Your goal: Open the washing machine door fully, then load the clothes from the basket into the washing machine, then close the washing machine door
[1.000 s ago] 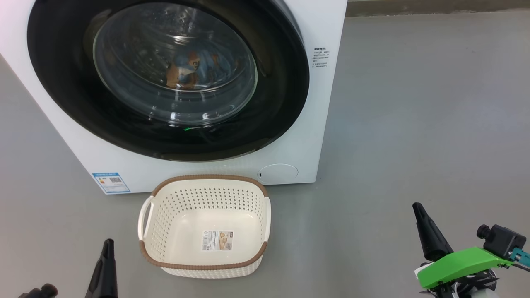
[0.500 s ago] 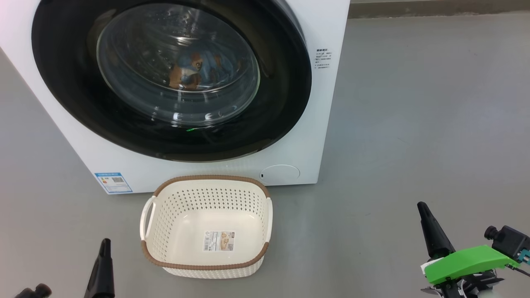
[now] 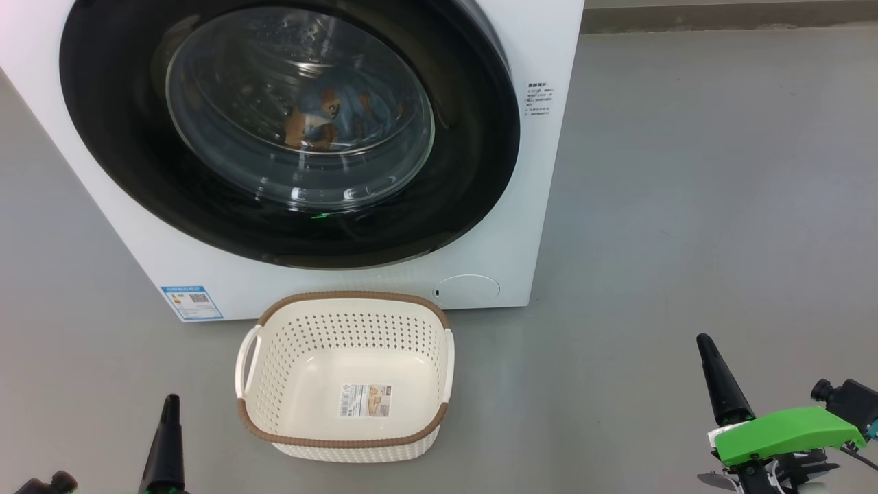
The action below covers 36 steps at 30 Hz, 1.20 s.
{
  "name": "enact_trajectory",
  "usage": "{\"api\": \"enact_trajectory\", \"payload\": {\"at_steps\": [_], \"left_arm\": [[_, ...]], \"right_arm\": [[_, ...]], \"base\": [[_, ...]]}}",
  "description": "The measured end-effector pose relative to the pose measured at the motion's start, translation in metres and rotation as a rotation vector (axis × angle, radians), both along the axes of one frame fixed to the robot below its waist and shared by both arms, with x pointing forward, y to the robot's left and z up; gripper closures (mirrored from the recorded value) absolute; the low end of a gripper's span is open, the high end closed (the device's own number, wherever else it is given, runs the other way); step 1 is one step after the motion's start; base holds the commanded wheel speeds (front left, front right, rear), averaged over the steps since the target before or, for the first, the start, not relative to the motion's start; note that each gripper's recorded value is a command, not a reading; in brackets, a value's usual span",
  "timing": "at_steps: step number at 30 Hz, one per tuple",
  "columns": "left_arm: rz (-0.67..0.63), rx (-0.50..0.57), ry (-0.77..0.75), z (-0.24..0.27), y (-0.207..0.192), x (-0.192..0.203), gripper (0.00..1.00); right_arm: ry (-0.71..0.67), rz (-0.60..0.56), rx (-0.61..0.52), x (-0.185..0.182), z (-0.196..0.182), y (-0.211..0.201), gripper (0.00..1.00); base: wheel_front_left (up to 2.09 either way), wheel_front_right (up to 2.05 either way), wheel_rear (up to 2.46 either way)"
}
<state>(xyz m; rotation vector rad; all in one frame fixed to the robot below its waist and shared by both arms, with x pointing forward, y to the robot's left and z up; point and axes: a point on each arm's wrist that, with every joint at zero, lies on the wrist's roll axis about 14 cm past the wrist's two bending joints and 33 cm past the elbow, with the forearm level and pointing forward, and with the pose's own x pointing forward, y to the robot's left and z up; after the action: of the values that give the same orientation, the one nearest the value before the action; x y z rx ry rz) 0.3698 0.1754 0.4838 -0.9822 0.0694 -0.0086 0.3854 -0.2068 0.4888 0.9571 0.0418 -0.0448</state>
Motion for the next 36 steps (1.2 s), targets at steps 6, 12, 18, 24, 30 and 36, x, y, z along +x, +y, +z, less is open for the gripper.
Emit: {"api": "enact_trajectory", "payload": {"at_steps": [6, 12, 18, 24, 30, 36], "left_arm": [[0.01, -0.061, 0.018, -0.0035, 0.0023, -0.0008, 1.0], [0.017, -0.123, 0.022, -0.0029, 0.0042, 0.0008, 1.0], [0.024, -0.185, 0.027, -0.0028, 0.0057, 0.0017, 1.0], [0.031, -0.246, 0.038, -0.0049, 0.007, 0.001, 1.0], [0.034, -0.316, 0.032, -0.0016, 0.0079, 0.0045, 1.0], [0.041, -0.38, 0.042, -0.004, 0.0091, 0.0034, 1.0]], "right_arm": [[0.001, -0.012, 0.066, 0.0003, 0.0004, -0.0025, 1.0], [0.002, -0.012, 0.13, 0.0009, 0.0009, -0.0008, 1.0], [0.0, -0.023, 0.197, 0.0011, 0.0015, -0.0025, 1.0], [-0.001, -0.021, 0.264, 0.0016, 0.0021, -0.0003, 1.0], [-0.007, -0.025, 0.336, 0.0019, 0.0034, -0.0008, 1.0], [-0.002, -0.032, 0.398, -0.001, 0.0007, -0.0019, 1.0]], "base": [[0.0, 0.0, 0.0], [0.0, 0.0, 0.0], [0.0, 0.0, 0.0], [0.0, 0.0, 0.0], [0.0, 0.0, 0.0], [0.0, 0.0, 0.0]]}}
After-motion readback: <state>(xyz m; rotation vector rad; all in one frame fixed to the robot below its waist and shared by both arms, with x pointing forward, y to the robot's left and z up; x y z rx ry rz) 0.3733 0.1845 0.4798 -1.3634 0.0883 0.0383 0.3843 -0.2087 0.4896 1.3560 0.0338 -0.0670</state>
